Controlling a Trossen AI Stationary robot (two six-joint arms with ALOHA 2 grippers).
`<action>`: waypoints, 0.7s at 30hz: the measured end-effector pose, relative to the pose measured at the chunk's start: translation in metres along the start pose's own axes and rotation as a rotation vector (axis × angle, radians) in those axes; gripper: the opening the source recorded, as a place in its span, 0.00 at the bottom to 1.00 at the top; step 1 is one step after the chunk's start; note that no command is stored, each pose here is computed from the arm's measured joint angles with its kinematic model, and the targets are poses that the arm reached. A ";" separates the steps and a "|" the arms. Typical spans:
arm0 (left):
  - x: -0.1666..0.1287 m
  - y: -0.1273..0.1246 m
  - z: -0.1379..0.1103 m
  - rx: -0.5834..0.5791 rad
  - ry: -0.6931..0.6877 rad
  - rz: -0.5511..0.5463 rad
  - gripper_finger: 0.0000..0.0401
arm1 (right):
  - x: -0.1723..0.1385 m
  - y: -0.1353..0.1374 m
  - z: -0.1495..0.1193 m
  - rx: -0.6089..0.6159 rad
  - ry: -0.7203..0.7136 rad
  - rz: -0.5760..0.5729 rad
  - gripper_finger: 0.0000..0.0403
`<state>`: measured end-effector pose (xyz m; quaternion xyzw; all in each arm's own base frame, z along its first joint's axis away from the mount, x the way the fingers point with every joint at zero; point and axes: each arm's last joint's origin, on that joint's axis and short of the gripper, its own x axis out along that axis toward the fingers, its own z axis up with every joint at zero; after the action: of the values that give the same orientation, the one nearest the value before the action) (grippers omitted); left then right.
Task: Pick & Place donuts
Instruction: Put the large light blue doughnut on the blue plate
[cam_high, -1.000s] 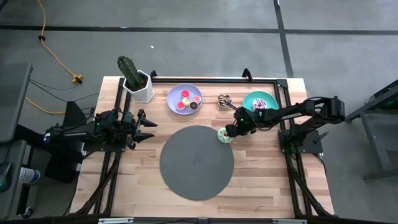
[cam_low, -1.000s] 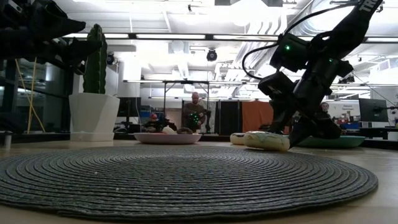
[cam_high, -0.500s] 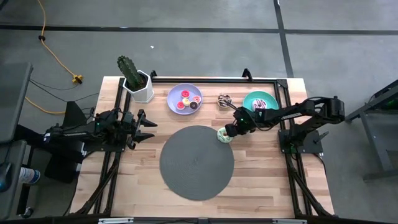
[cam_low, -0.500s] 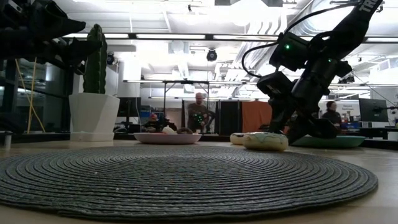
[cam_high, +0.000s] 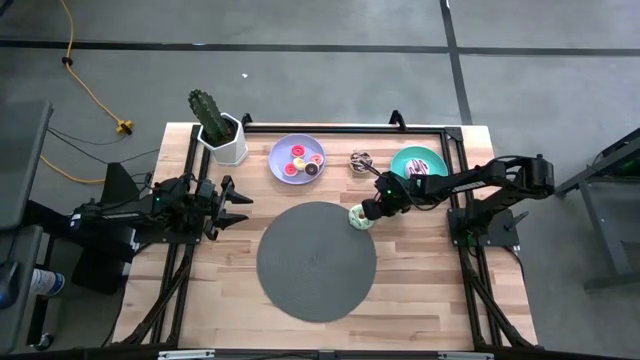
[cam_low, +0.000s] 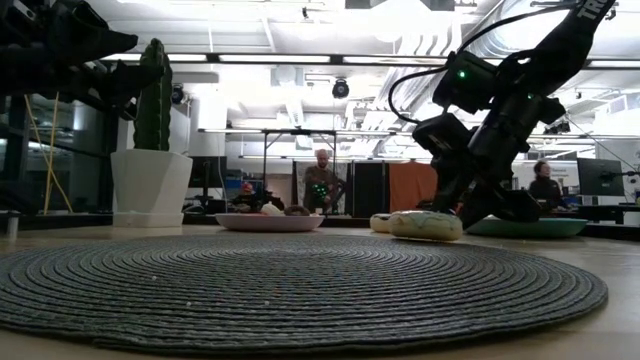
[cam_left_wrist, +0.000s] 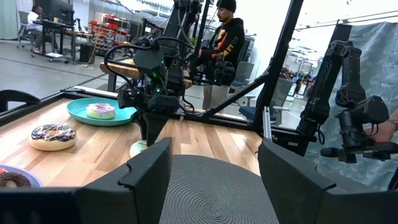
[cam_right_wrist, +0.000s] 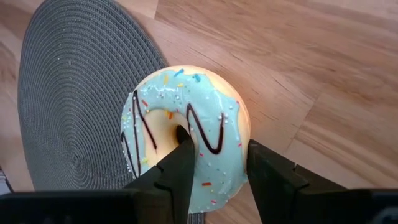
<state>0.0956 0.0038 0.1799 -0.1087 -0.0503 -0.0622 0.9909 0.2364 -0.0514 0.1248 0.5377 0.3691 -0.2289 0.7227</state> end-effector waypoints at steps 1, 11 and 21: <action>0.000 0.000 0.000 0.000 0.000 0.000 0.57 | 0.000 0.000 0.000 0.000 0.002 0.001 0.33; 0.000 0.000 0.000 0.000 0.000 0.000 0.57 | -0.001 0.009 0.005 -0.002 -0.023 0.103 0.33; 0.000 0.000 0.000 0.000 0.000 0.000 0.57 | -0.018 0.014 0.014 0.013 -0.092 0.161 0.33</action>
<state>0.0956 0.0038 0.1799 -0.1087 -0.0503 -0.0623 0.9909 0.2393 -0.0609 0.1495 0.5591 0.2893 -0.1968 0.7517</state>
